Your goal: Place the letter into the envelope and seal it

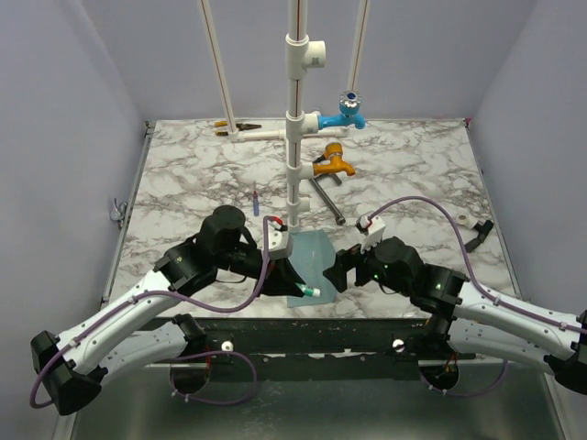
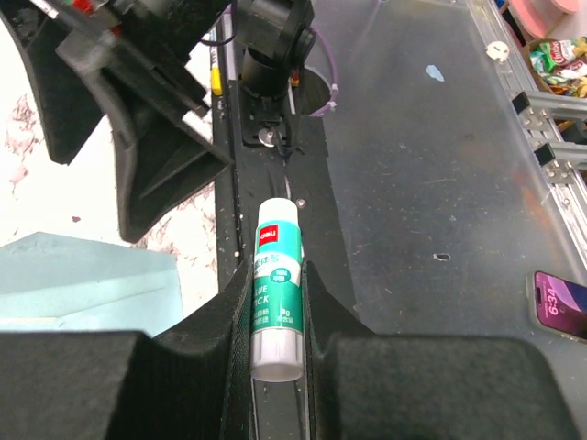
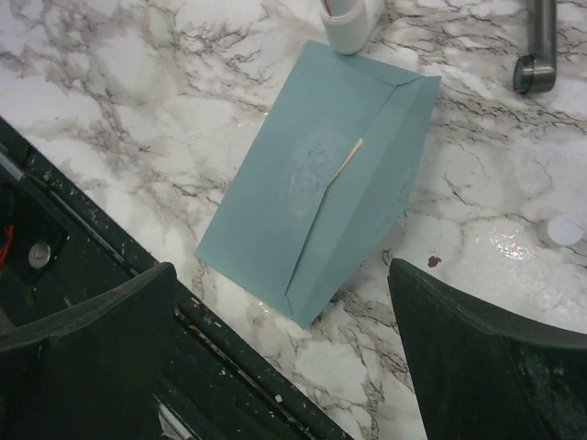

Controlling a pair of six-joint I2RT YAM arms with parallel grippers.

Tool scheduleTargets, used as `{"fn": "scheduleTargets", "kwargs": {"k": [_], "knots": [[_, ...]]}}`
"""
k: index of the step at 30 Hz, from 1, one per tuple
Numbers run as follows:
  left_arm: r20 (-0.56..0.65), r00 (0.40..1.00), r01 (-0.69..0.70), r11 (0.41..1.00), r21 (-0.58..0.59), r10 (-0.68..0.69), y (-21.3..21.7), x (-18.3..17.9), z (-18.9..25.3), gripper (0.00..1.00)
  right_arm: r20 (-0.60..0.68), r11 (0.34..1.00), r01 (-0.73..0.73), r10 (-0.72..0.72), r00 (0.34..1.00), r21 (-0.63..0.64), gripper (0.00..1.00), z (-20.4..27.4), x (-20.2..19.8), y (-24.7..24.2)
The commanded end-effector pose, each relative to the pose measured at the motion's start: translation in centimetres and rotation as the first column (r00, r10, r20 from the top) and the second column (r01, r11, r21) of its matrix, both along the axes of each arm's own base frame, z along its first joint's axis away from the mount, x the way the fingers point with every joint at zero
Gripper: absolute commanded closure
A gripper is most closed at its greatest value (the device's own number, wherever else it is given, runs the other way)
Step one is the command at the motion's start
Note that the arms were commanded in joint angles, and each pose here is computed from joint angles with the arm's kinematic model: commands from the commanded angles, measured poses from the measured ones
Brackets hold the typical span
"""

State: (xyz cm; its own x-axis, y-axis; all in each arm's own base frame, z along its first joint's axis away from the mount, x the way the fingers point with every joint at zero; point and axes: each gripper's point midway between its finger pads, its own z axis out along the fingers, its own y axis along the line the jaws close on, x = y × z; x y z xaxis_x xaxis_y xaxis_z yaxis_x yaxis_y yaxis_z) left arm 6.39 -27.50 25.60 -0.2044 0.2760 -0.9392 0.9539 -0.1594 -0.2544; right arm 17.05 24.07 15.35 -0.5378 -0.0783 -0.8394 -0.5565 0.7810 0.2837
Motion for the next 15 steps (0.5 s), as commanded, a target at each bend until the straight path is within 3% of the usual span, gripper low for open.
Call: {"fn": "scheduleTargets", "kwargs": {"k": [1,3,6,10,15], "knots": [[0.023,0.999,-0.042,0.998,-0.038,0.043,0.0,1.1,0.5,1.0,0.044,0.993,-0.107,0.105,0.994,0.051,0.0,1.7,-0.9,1.1],[0.016,0.998,-0.068,0.997,-0.032,0.068,0.0,1.5,0.4,1.0,0.049,0.994,-0.102,0.1,0.994,0.044,0.0,1.7,-0.8,1.0],[0.058,0.968,-0.245,0.969,0.018,0.243,-0.1,4.9,-0.7,1.0,0.016,0.999,-0.044,0.044,0.999,-0.002,0.0,0.4,-0.1,0.5],[0.148,0.9,-0.433,0.88,0.196,0.41,1.0,9.6,-4.0,1.0,-0.025,0.989,0.121,-0.123,0.992,-0.086,0.0,-1.3,1.8,-1.1],[0.082,0.844,-0.512,0.753,0.412,0.529,1.1,11.8,-7.3,1.0,-0.021,0.953,0.295,-0.297,0.955,-0.064,0.0,-1.9,3.7,-2.4]]}}
